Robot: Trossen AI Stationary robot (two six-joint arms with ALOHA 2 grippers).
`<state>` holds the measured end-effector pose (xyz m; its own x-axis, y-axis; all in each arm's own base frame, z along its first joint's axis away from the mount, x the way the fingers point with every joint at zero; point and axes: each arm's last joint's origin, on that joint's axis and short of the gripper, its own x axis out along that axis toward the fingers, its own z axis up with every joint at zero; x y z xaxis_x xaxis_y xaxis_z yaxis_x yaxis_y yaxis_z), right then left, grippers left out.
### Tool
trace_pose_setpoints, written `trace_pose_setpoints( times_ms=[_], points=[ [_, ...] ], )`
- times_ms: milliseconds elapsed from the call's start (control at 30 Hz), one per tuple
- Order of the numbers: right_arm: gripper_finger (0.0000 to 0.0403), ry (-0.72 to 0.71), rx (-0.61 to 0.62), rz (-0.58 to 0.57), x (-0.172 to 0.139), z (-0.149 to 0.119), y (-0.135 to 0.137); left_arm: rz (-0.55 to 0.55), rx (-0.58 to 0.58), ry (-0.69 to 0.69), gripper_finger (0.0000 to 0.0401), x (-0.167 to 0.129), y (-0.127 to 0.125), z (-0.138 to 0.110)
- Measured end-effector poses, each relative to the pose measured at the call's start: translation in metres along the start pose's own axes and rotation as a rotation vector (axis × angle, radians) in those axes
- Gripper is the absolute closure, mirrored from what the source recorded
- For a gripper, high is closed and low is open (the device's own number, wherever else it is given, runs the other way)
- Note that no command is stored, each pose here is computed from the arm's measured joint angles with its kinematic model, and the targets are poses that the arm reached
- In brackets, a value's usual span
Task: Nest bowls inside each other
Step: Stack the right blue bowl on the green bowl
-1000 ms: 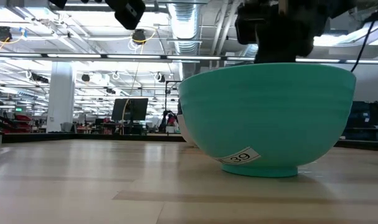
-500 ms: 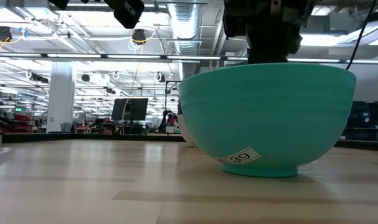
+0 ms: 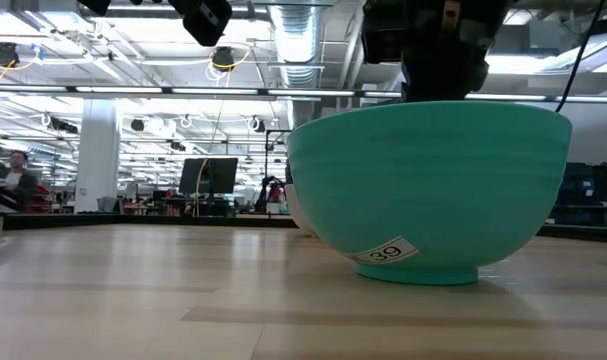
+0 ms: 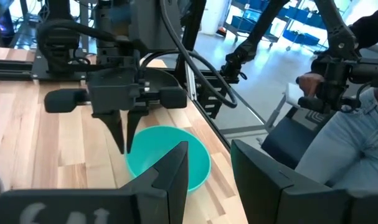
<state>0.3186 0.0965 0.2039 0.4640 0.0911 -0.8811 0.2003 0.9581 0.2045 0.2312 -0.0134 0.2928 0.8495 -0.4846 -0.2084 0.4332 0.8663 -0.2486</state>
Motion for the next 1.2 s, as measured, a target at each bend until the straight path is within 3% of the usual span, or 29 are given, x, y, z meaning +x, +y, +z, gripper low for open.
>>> trace_pose_setpoints(
  times_ms=[200,533,700,833,1000,1200],
  points=[
    [0.0349,0.003,-0.001,-0.002,0.001,0.0,0.0,0.0,0.001,-0.001,0.0289,0.0,0.0,0.0],
    [0.0349,0.046,0.0,0.034,0.032,-0.002,0.003,-0.002,0.009,-0.015,0.0289,0.0,0.0,0.002],
    [0.0354,0.029,0.007,0.039,0.032,0.001,0.002,-0.003,0.014,-0.024,0.0289,0.0,0.0,0.002],
    [0.0388,0.06,0.012,0.017,0.032,-0.001,-0.002,-0.003,0.016,-0.028,0.0289,0.0,0.0,0.003],
    [0.0389,0.051,0.03,-0.001,0.032,-0.001,-0.003,-0.002,0.012,-0.03,0.0289,0.0,0.0,0.003],
    [0.039,-0.005,0.08,-0.017,0.004,0.005,-0.002,0.017,-0.005,-0.033,0.0289,0.0,0.0,0.003]
  ],
)
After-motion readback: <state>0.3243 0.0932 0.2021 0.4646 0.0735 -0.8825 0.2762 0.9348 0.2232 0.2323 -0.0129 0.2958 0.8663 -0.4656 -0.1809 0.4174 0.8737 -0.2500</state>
